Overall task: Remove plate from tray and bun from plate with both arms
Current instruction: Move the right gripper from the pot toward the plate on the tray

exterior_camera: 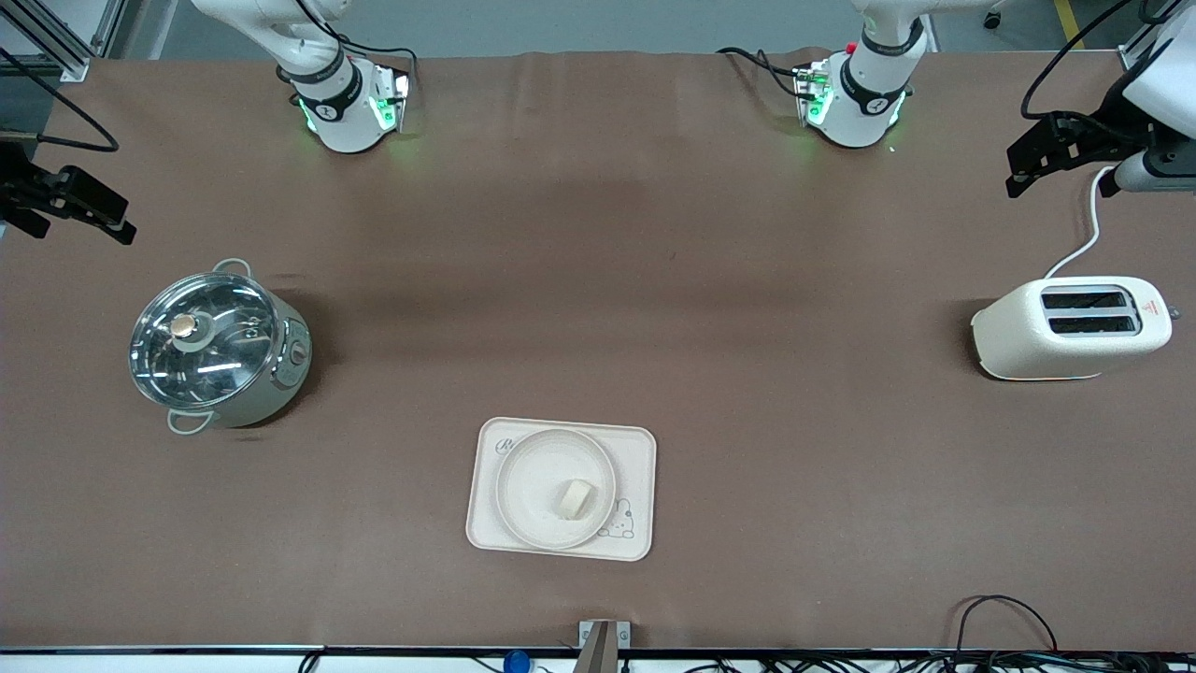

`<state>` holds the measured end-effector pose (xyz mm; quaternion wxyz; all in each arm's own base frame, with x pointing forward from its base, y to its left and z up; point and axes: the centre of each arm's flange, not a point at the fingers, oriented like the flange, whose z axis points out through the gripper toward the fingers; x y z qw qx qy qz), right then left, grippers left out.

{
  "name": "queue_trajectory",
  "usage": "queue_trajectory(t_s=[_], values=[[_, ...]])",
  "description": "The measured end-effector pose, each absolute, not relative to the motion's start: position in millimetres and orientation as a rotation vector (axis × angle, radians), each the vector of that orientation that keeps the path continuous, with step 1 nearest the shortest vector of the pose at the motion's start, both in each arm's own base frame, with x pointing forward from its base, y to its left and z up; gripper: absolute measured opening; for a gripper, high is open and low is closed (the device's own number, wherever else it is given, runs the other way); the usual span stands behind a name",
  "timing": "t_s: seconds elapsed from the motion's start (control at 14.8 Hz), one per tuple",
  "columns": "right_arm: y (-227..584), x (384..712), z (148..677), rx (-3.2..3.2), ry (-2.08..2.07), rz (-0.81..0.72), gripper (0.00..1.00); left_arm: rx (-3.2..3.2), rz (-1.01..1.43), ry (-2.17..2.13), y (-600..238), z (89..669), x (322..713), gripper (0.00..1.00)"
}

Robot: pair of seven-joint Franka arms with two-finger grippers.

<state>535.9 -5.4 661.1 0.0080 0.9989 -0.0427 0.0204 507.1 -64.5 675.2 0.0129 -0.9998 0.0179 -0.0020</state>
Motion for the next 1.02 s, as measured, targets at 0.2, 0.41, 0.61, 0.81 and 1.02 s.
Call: queue_trajectory(t_s=[0.2,0.41,0.61,0.81,1.02], values=[[-1.7,536.1,661.1,3.123,-0.122,0.066,1.00,-3.115,-0.007,0.055,-64.4,675.3,507.1,1.00],[1.3,536.1,661.0,3.123,-0.114,0.065,1.00,-3.116,-0.006,0.050,-62.6,675.3,507.3,1.00],[1.3,536.1,660.7,3.123,-0.114,0.064,1.00,-3.116,-0.006,0.046,-61.3,675.3,507.5,1.00],[1.4,536.1,660.1,3.123,-0.113,0.062,1.00,-3.116,-0.005,0.046,-61.3,674.8,507.8,1.00],[4.0,536.1,659.9,3.123,-0.106,0.061,1.00,-3.116,-0.003,0.046,-61.2,674.2,508.2,1.00]])
